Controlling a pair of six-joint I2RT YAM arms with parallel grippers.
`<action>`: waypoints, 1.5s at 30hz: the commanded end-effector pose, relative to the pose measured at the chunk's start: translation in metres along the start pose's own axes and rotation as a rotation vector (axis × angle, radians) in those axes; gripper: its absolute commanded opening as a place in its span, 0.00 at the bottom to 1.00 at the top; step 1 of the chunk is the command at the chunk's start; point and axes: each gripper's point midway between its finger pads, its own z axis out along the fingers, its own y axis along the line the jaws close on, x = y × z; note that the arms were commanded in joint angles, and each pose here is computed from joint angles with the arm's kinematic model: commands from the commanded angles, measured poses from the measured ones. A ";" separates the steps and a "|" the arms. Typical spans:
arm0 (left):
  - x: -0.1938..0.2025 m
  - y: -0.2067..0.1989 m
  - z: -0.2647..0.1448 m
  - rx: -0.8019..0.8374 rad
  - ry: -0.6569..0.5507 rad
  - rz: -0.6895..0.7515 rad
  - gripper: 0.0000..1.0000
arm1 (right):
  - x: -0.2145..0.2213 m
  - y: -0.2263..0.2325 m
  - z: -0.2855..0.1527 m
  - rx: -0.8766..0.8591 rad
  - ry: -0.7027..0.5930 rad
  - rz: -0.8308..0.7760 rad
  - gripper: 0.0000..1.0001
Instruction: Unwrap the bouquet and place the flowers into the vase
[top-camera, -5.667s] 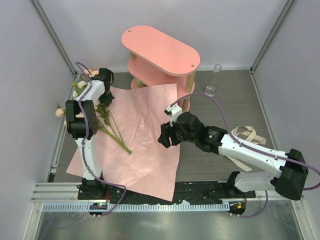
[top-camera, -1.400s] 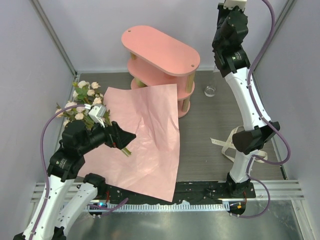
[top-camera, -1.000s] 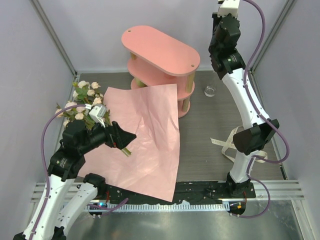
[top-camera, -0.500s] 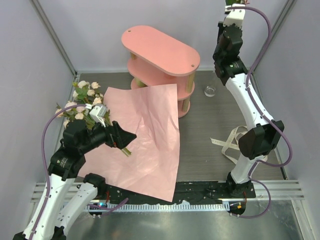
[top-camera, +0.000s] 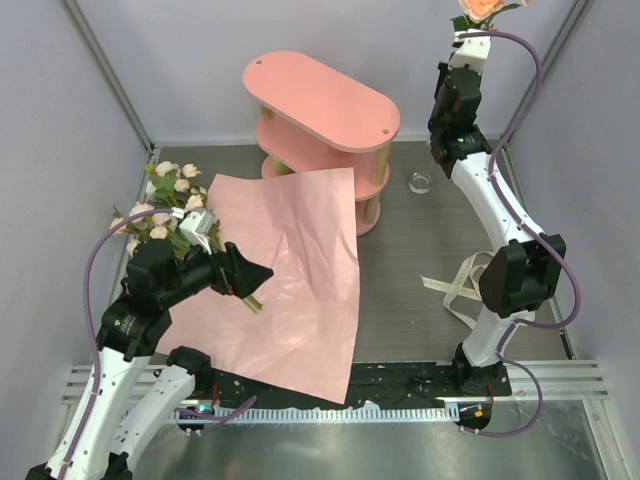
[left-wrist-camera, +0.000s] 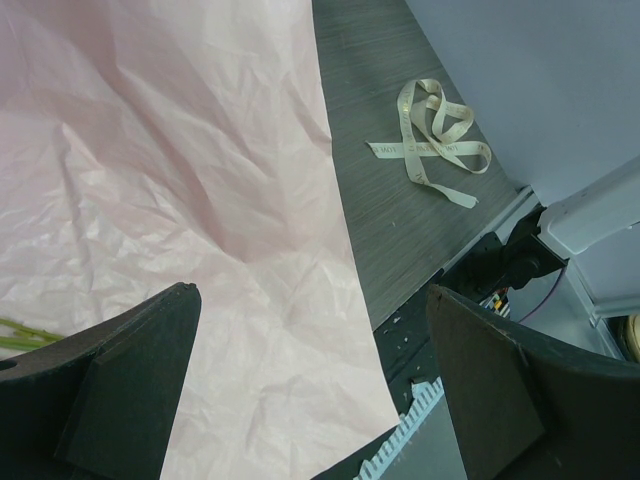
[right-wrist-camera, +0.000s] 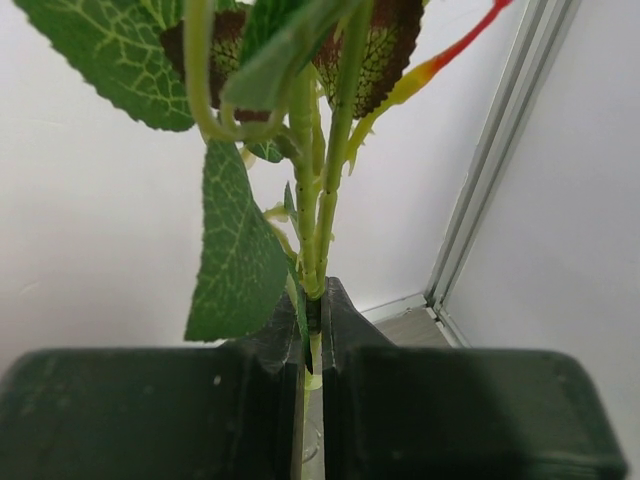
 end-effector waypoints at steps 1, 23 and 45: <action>-0.001 -0.003 0.002 0.024 -0.004 0.012 1.00 | -0.022 -0.001 0.002 -0.004 -0.077 0.098 0.01; 0.002 -0.002 0.002 0.022 0.004 0.012 1.00 | 0.039 0.016 0.012 -0.030 -0.001 0.035 0.04; 0.003 0.000 0.005 0.021 0.011 0.001 1.00 | 0.043 0.019 0.006 -0.070 0.027 0.021 0.54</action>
